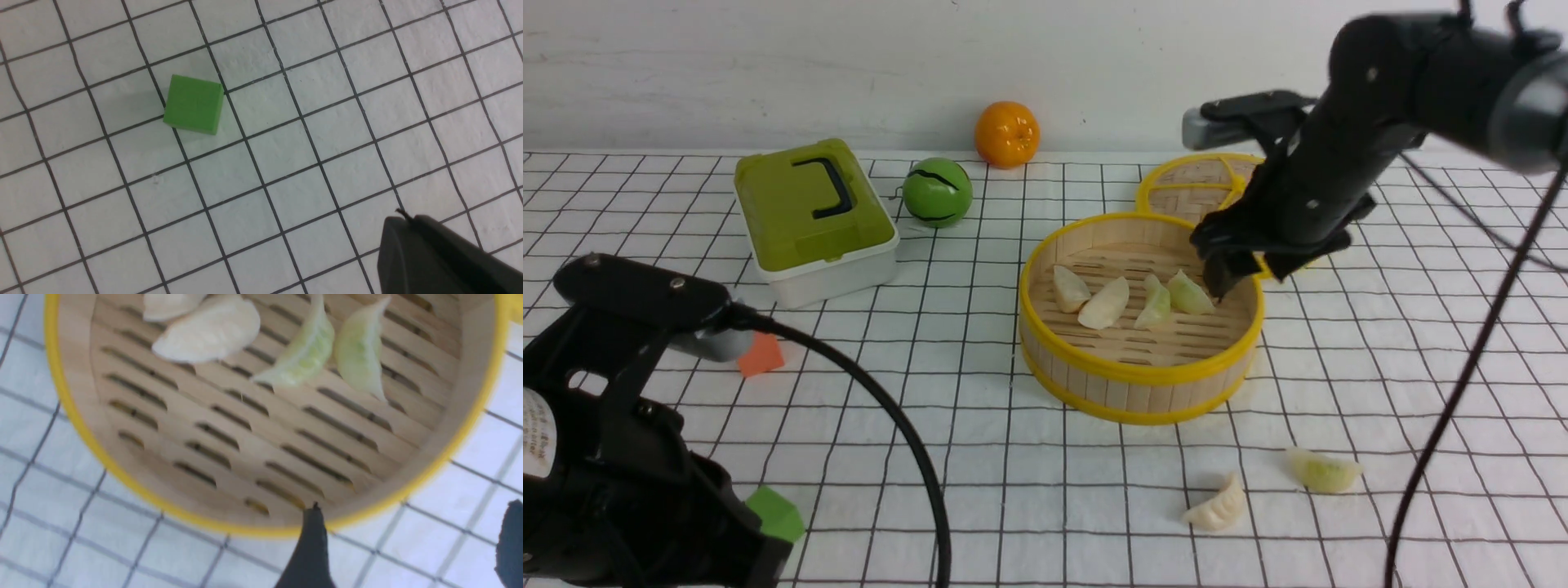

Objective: Put the dumplings into the steamer on the table with the white tablecloth.
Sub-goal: 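Place the dumpling in the bamboo steamer basket with the right gripper, then reach for and grasp a dumpling lying on the table beside the steamer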

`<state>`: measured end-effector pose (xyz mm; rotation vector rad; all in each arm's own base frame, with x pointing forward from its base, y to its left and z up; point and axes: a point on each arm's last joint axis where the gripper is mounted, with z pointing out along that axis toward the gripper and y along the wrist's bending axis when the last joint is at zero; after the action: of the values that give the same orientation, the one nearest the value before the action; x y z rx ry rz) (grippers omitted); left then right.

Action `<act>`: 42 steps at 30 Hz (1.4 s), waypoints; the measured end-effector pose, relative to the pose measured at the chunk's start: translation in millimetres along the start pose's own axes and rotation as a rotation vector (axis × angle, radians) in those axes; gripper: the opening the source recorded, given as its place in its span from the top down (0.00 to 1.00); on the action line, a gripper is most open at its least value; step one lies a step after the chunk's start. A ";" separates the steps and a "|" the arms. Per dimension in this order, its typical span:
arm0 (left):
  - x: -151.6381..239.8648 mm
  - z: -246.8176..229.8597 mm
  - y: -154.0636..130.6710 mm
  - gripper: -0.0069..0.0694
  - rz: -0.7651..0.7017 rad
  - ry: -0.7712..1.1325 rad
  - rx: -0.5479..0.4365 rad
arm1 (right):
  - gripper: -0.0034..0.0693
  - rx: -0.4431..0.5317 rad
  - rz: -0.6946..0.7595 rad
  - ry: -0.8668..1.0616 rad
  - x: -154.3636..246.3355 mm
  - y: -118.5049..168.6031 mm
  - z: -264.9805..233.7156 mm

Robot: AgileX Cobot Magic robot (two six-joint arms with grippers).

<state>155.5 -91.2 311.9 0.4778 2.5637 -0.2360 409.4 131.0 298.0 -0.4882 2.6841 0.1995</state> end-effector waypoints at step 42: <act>-1.0 -0.4 -8.6 0.89 0.013 -0.012 0.094 | 0.67 0.017 -0.195 0.236 128.3 -25.6 84.1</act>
<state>152.9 -99.3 313.4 0.5258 2.5457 -0.3555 339.2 85.3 167.0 -0.8086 2.8379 0.0663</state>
